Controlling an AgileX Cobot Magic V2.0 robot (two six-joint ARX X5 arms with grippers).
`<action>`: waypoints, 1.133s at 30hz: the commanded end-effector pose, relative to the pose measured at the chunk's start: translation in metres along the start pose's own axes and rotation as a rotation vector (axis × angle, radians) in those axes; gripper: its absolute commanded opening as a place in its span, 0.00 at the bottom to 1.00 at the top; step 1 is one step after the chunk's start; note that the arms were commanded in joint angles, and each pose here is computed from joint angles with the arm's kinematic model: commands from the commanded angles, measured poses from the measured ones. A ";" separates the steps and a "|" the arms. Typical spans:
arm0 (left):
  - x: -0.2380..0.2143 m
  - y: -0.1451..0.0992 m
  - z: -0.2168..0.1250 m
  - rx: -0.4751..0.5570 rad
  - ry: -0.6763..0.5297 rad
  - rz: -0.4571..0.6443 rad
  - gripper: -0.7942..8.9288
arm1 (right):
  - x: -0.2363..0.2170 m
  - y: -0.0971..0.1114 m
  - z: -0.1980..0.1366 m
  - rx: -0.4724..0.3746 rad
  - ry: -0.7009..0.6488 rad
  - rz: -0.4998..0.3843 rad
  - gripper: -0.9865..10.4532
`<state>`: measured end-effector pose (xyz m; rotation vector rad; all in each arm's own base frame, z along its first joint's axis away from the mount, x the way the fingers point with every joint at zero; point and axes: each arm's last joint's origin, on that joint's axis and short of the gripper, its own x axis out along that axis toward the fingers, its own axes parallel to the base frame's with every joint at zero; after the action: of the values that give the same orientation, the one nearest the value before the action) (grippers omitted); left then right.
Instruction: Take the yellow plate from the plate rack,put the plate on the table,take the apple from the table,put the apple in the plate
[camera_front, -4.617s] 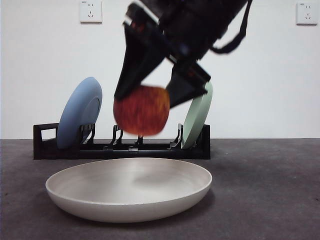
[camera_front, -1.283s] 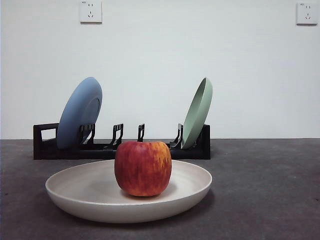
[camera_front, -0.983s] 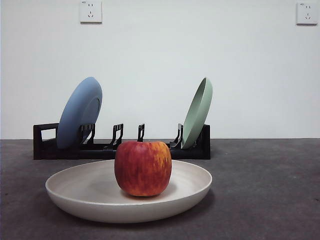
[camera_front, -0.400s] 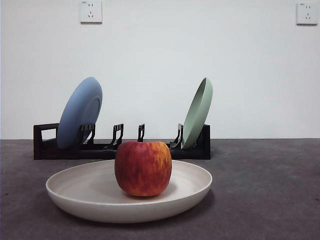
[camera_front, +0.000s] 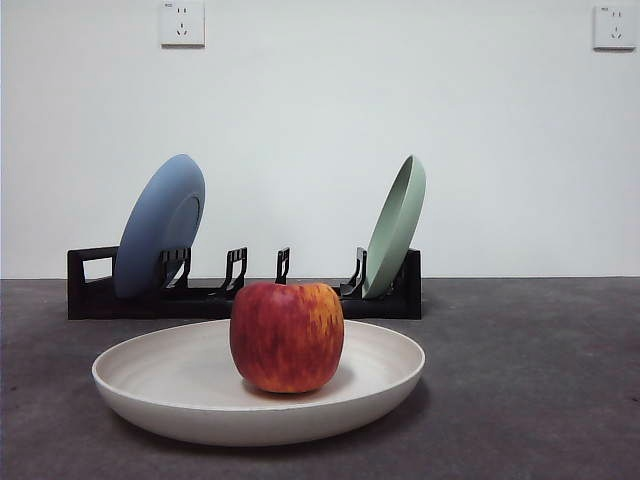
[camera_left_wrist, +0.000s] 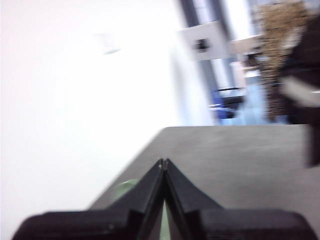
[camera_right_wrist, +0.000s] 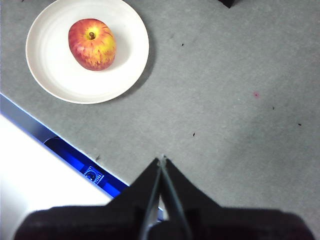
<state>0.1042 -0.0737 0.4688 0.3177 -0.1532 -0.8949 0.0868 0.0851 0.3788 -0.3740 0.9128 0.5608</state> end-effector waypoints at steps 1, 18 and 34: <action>-0.012 0.013 -0.017 0.021 0.063 0.123 0.08 | 0.000 0.000 -0.002 0.003 0.019 -0.002 0.09; -0.060 -0.037 -0.198 -0.055 0.157 0.528 0.08 | 0.000 0.000 -0.002 0.003 0.020 -0.002 0.09; -0.063 -0.061 -0.295 -0.341 0.207 0.796 0.08 | 0.000 0.000 -0.002 0.003 0.020 -0.002 0.09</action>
<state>0.0972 0.0009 0.1726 0.0463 0.0752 -0.1035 0.0868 0.0852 0.3788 -0.3742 0.9131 0.5607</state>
